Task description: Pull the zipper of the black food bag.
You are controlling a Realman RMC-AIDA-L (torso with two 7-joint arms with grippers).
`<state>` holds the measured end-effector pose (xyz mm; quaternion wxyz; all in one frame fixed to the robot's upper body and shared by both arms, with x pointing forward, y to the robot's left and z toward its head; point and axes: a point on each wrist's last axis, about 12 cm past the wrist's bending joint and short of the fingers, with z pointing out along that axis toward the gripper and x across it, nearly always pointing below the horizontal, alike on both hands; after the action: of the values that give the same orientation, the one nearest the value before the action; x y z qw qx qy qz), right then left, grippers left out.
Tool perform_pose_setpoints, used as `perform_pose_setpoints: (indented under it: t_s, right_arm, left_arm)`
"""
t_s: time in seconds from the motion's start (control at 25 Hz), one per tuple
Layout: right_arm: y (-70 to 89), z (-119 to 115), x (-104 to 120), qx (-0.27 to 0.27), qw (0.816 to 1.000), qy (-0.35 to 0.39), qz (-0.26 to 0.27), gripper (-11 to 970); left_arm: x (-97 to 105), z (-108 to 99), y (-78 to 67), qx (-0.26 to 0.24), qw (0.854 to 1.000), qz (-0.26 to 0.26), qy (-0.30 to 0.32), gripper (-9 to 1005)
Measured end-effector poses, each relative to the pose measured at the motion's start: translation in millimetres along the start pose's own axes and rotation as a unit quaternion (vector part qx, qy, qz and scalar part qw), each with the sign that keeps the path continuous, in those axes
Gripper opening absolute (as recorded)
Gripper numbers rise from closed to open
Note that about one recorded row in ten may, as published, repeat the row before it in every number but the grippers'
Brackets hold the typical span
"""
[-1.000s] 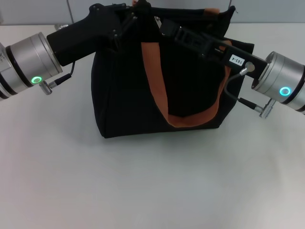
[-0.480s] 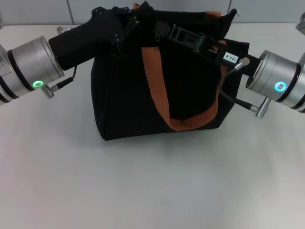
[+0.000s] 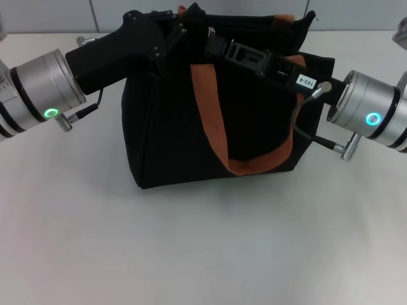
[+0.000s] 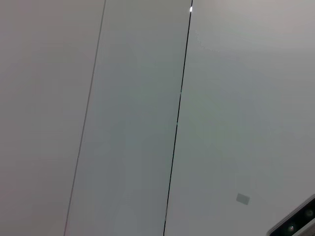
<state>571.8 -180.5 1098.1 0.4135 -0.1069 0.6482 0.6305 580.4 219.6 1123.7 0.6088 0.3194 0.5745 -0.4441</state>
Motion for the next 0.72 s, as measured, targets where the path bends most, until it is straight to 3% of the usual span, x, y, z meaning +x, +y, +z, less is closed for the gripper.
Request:
perform_pose_setpoints:
  t_s: [0.12,0.32,0.72]
  right_arm:
    - [-1.8,0.3,-0.1,0.008,1.0,0.002,-0.003,240]
    - [-3.8,-2.0,-0.4,0.016,1.0,-0.005,-0.018,250]
    - [-0.9,4.2,-2.5,0.004,1.0,0.002,-0.025,412]
  left_arm:
    - [-0.1,0.0,-0.2,0.001,1.0,0.0,-0.001,19]
    - [-0.9,0.3,0.1,0.0,1.0,0.0,-0.003,19]
    - [-3.1,2.9,0.8,0.002,1.0,0.003,-0.006,19]
